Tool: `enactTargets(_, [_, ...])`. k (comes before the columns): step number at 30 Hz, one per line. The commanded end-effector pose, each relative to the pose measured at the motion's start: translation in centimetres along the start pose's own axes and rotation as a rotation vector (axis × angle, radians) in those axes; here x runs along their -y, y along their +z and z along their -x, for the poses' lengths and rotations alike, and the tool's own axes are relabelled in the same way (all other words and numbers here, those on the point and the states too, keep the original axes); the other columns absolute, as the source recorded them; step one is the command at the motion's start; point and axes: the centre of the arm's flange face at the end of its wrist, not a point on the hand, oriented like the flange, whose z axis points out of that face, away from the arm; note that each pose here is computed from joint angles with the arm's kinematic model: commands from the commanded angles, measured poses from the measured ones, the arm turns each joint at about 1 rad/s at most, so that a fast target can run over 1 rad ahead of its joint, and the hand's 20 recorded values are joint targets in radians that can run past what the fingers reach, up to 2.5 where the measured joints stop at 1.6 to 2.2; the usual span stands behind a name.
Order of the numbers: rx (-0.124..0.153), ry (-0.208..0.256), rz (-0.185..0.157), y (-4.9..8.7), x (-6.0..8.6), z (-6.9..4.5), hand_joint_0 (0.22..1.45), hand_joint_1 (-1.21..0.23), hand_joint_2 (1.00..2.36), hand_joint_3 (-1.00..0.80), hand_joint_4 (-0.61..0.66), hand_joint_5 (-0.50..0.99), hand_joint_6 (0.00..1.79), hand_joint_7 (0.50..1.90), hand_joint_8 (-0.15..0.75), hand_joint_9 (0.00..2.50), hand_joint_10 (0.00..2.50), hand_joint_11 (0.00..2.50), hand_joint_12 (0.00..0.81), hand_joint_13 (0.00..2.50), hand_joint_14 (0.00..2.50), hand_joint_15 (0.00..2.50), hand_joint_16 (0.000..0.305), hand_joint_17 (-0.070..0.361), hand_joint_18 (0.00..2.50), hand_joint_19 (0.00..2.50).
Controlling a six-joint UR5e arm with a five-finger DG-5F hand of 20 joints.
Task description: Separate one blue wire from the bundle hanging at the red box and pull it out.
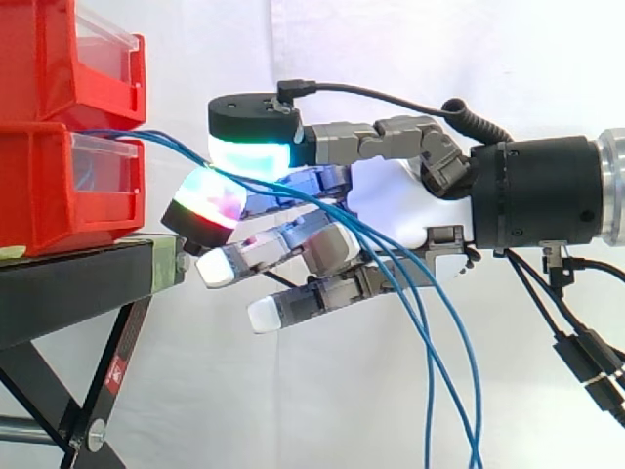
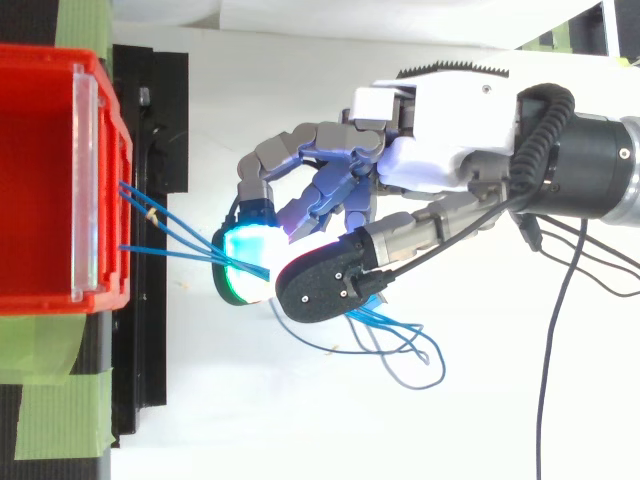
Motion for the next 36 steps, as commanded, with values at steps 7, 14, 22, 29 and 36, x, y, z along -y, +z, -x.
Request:
enactTargets(7, [-0.003, 0.002, -0.009, -0.12, 0.04, 0.15, 0.59, -0.70, 1.02, -0.06, 0.19, -0.16, 0.89, 1.26, 0.417, 0.87, 0.01, 0.49, 0.523, 1.79, 0.02, 0.73, 0.060, 0.135, 0.90, 0.46])
enactTargets(14, [-0.013, 0.016, -0.009, -0.12, 0.05, 0.05, 0.59, -0.70, 1.02, -0.06, 0.19, -0.17, 0.89, 1.26, 0.441, 1.00, 0.01, 0.54, 0.434, 2.07, 0.02, 1.20, 0.058, 0.132, 0.97, 0.48])
enactTargets(22, [-0.003, 0.202, -0.047, -0.48, 0.42, -0.07, 0.59, -0.70, 1.02, -0.07, 0.19, -0.16, 0.88, 1.28, 0.419, 0.99, 0.01, 0.57, 0.509, 1.76, 0.03, 0.92, 0.061, 0.137, 0.87, 0.51])
enactTargets(29, [-0.003, 0.208, -0.057, -0.55, 0.45, -0.07, 0.58, -0.70, 1.02, -0.07, 0.18, -0.17, 0.89, 1.26, 0.380, 0.84, 0.02, 0.56, 0.532, 1.01, 0.02, 0.47, 0.063, 0.142, 0.68, 0.51])
enactTargets(36, [-0.003, 0.203, -0.060, -0.58, 0.61, -0.06, 0.58, -0.69, 1.02, -0.08, 0.18, -0.17, 0.89, 1.26, 0.372, 0.77, 0.01, 0.53, 0.542, 0.80, 0.01, 0.22, 0.064, 0.144, 0.57, 0.42])
